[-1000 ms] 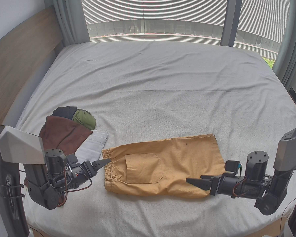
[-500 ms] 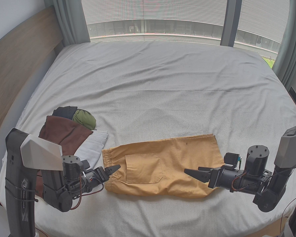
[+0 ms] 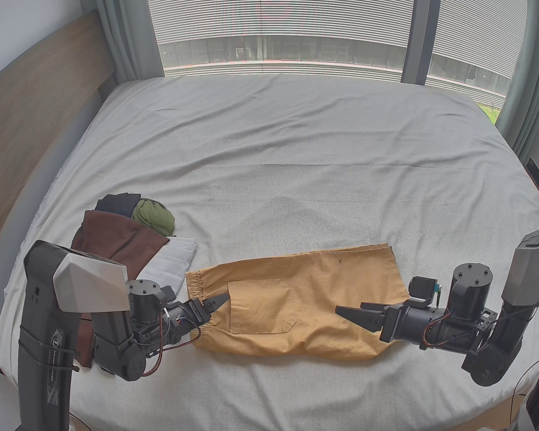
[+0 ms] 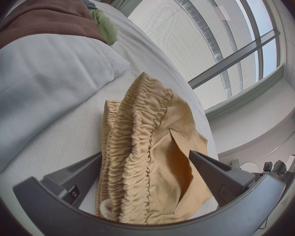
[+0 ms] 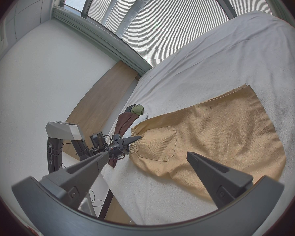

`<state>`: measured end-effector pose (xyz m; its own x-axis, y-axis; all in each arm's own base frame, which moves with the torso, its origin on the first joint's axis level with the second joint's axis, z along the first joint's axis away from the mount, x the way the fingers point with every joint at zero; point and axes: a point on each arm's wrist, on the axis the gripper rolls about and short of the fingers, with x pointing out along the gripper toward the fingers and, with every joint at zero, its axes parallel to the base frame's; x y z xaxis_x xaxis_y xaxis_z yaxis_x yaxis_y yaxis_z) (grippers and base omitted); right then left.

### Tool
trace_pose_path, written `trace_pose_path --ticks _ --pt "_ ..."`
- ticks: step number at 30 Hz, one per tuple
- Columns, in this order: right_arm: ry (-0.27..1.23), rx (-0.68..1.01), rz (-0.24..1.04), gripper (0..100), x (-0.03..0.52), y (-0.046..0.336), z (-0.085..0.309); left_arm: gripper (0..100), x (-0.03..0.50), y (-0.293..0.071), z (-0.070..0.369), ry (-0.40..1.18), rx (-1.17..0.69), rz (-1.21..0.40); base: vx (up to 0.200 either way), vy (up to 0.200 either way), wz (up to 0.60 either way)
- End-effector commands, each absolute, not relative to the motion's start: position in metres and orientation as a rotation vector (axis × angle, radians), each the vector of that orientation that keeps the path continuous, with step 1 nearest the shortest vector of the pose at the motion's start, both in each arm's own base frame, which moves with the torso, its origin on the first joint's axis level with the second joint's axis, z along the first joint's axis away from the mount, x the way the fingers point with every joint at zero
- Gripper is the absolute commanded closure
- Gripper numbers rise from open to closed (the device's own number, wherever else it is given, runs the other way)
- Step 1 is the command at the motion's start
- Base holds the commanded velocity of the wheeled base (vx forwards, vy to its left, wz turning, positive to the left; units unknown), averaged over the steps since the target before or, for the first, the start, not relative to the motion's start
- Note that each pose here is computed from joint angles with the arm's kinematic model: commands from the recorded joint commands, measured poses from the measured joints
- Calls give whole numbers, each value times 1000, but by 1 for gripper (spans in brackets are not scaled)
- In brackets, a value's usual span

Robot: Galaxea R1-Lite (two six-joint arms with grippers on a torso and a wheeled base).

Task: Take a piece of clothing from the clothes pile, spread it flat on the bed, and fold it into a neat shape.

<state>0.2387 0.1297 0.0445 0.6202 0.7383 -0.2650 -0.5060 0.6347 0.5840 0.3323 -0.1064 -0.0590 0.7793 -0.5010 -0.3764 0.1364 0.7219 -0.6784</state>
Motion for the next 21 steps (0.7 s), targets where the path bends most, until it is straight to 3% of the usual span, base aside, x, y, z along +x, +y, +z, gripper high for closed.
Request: trace_pose_path --ticks 1,14,15,21 --pt "522 487 754 0 238 131 44 0 334 -107 -60 578 -684 -379 0 0 0" --pt "530 486 753 0 238 132 42 0 337 -108 -58 573 -733 -374 0 0 0" --pt "529 486 753 0 238 131 43 100 337 -108 -58 575 -735 -373 0 0 0" --pt "526 486 754 0 238 132 43 100 336 -108 -59 580 -733 -378 0 0 0"
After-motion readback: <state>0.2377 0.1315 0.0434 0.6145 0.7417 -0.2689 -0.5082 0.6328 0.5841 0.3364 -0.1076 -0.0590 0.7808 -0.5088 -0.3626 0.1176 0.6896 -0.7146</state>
